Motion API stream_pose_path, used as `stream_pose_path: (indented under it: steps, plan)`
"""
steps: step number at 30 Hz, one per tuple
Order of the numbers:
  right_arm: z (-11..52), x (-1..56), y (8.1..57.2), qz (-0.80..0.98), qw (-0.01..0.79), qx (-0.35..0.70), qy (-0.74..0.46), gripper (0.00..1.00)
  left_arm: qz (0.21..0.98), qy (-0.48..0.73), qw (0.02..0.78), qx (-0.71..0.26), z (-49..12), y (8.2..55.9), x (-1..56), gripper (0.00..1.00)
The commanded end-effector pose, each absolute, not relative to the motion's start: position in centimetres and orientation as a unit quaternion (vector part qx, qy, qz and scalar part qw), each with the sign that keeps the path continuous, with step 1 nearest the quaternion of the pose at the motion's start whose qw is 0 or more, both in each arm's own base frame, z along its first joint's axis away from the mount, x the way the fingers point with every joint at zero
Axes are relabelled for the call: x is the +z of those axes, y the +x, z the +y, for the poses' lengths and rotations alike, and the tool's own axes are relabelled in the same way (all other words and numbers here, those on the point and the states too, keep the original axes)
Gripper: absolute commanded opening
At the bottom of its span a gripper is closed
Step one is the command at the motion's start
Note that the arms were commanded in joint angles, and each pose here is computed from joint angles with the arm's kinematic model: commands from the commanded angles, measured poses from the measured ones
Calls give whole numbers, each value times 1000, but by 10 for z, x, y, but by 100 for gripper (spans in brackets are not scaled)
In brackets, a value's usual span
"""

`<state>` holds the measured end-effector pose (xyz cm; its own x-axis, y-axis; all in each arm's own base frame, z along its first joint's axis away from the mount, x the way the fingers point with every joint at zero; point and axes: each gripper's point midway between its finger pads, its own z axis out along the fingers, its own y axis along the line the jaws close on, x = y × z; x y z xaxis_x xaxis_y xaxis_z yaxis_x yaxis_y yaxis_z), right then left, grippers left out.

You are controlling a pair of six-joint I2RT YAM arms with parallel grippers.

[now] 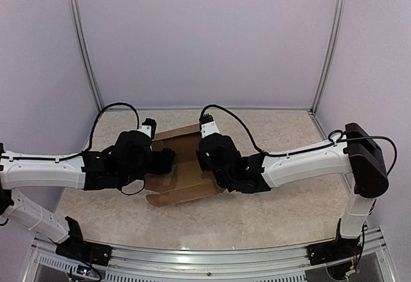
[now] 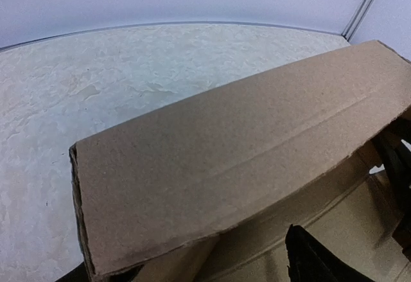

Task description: Fold the paper box

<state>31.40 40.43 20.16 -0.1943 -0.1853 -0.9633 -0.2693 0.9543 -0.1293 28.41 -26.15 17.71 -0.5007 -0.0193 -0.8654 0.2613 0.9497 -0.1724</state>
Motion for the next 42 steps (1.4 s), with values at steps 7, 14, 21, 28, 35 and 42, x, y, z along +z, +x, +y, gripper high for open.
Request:
stream_pose_path:
  steps: [7, 14, 21, 28, 35, 42]
  plan:
    - [408, 168, 326, 770, 590, 115, -215, 0, 844, 126, 491, -172, -249, 258, 188, 81]
    - [399, 157, 330, 768, 587, 130, -221, 0, 836, 132, 500, -183, -236, 248, 204, 81]
    - [383, 157, 338, 790, 580, 103, -171, 0, 842, 126, 485, -200, -237, 243, 193, 78]
    - [378, 159, 337, 808, 561, 118, -135, 0, 849, 114, 472, -208, -247, 247, 176, 71]
    - [381, 163, 329, 812, 553, 137, -127, 0, 861, 88, 463, -192, -256, 265, 162, 55]
    - [383, 165, 323, 813, 554, 137, -121, 0, 865, 65, 463, -185, -259, 281, 158, 41]
